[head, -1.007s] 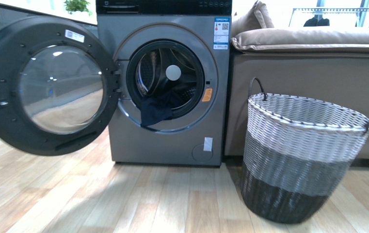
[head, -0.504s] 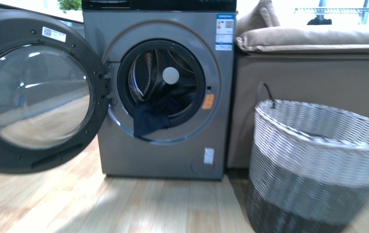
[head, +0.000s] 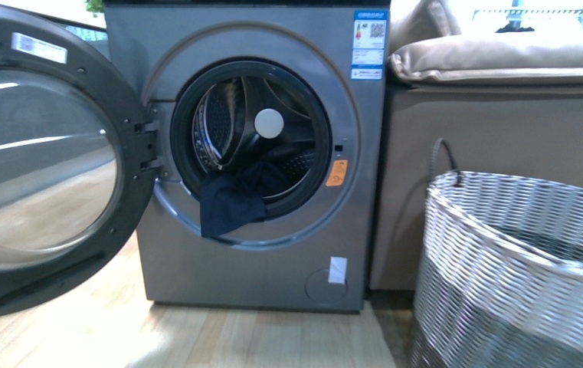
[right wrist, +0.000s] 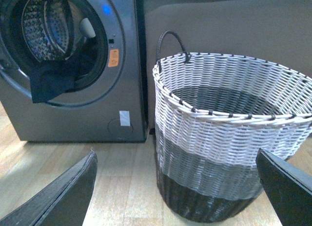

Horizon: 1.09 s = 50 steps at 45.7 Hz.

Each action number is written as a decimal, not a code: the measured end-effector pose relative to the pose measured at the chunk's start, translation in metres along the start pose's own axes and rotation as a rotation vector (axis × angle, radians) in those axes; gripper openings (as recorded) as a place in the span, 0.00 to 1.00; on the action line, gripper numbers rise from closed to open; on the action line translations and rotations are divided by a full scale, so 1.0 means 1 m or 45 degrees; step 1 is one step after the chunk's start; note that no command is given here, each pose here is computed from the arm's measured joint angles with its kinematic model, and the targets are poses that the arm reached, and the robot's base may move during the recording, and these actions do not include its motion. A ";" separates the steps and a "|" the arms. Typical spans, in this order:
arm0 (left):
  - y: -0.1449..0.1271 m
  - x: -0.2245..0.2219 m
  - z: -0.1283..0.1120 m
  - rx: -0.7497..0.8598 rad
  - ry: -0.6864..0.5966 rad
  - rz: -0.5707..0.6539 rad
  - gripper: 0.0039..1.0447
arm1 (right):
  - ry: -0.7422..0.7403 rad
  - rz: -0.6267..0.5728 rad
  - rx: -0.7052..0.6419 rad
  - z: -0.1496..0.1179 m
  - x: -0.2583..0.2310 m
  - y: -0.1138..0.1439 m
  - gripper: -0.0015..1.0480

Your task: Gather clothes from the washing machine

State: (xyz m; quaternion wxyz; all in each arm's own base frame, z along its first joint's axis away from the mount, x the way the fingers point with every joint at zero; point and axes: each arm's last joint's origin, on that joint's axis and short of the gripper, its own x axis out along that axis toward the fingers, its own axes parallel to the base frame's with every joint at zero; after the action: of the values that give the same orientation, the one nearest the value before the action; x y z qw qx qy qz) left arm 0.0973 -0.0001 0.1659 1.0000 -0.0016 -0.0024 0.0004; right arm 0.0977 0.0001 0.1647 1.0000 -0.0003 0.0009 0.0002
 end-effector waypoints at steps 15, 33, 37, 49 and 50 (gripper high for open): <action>0.000 0.000 0.000 0.000 -0.001 0.000 0.94 | 0.001 0.000 0.000 0.000 0.000 0.000 0.93; 0.000 0.000 0.000 0.000 0.000 -0.002 0.94 | 0.001 0.002 0.000 0.000 0.000 0.000 0.93; 0.000 0.000 0.000 0.000 0.000 -0.004 0.94 | 0.001 -0.002 0.000 0.000 0.000 0.000 0.93; 0.000 0.000 0.000 0.000 0.000 -0.004 0.94 | 0.001 -0.001 0.000 0.000 0.000 0.000 0.93; 0.000 0.000 0.000 0.000 0.000 -0.003 0.94 | 0.001 -0.001 0.000 0.000 0.000 0.000 0.93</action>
State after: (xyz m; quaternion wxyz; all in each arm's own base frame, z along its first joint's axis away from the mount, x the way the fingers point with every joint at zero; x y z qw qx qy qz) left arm 0.0973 -0.0002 0.1659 1.0000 -0.0016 -0.0026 -0.0010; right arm 0.0977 0.0000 0.1646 1.0000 -0.0003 0.0012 -0.0004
